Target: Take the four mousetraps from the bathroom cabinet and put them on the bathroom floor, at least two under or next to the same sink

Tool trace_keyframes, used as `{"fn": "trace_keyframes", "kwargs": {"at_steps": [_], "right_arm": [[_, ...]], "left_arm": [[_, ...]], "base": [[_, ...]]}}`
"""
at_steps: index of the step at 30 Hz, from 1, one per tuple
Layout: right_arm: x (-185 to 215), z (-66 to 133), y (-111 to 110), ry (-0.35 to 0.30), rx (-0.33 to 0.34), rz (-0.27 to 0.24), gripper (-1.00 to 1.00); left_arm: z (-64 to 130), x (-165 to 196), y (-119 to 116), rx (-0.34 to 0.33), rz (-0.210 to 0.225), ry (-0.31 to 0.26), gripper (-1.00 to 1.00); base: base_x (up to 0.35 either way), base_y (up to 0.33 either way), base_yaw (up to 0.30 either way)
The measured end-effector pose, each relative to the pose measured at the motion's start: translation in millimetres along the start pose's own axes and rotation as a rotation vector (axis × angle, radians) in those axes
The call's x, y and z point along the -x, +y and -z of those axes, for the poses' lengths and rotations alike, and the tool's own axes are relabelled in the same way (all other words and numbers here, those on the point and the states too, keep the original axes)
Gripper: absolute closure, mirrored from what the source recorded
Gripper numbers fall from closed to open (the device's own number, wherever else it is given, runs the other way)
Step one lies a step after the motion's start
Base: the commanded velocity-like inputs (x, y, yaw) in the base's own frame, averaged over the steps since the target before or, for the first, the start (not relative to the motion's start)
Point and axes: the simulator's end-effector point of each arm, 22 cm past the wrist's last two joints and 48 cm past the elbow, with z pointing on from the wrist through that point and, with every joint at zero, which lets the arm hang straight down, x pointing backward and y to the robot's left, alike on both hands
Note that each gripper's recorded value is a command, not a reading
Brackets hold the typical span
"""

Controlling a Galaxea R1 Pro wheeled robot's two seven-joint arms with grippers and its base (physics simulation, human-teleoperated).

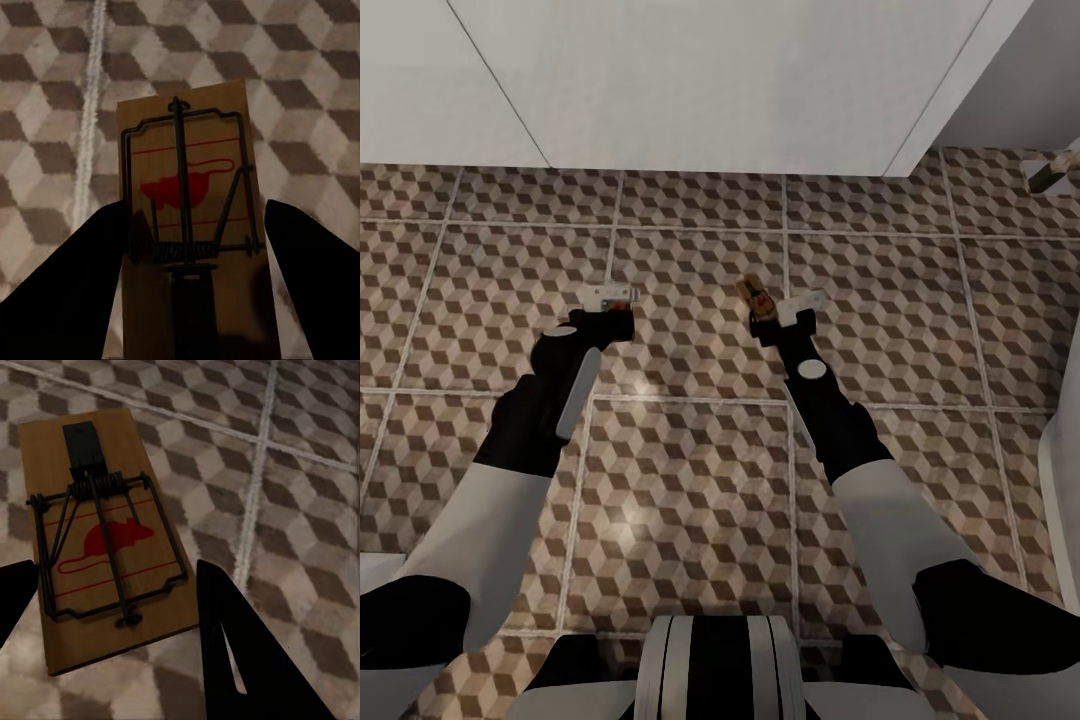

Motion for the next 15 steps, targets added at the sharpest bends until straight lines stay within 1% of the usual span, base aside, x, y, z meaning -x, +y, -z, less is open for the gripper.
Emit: {"fn": "trace_keyframes", "kwargs": {"at_steps": [2,4,6,8,11,15], "right_arm": [[9.2,0.4,0.2,-0.042,0.001,-0.004,1.0],[11.4,0.6,1.2,-0.056,0.004,-0.007,1.0],[9.2,0.6,3.1,-0.057,0.009,-0.008,1.0],[2.1,0.2,6.0,-0.045,0.016,-0.007,1.0],[-25.8,-0.1,15.6,0.003,0.037,-0.002,1.0],[-63.8,2.7,28.0,0.061,0.064,0.003,1.0]], "left_arm": [[0.0,-5.0,-0.2,0.0,0.0,0.007,1.0],[0.1,-8.7,-0.3,0.0,0.0,0.012,1.0],[0.3,-13.1,-1.4,-0.002,-0.002,0.018,1.0],[0.8,-19.2,-5.7,-0.009,-0.011,0.025,1.0],[2.4,-27.5,-19.8,-0.032,-0.045,0.034,1.0],[4.9,-25.5,-26.3,-0.042,-0.058,0.024,1.0]], "base": [[0.0,0.0,0.0],[0.0,0.0,0.0],[0.0,0.0,0.0],[0.0,0.0,0.0],[0.0,0.0,0.0],[0.0,0.0,0.0]]}}
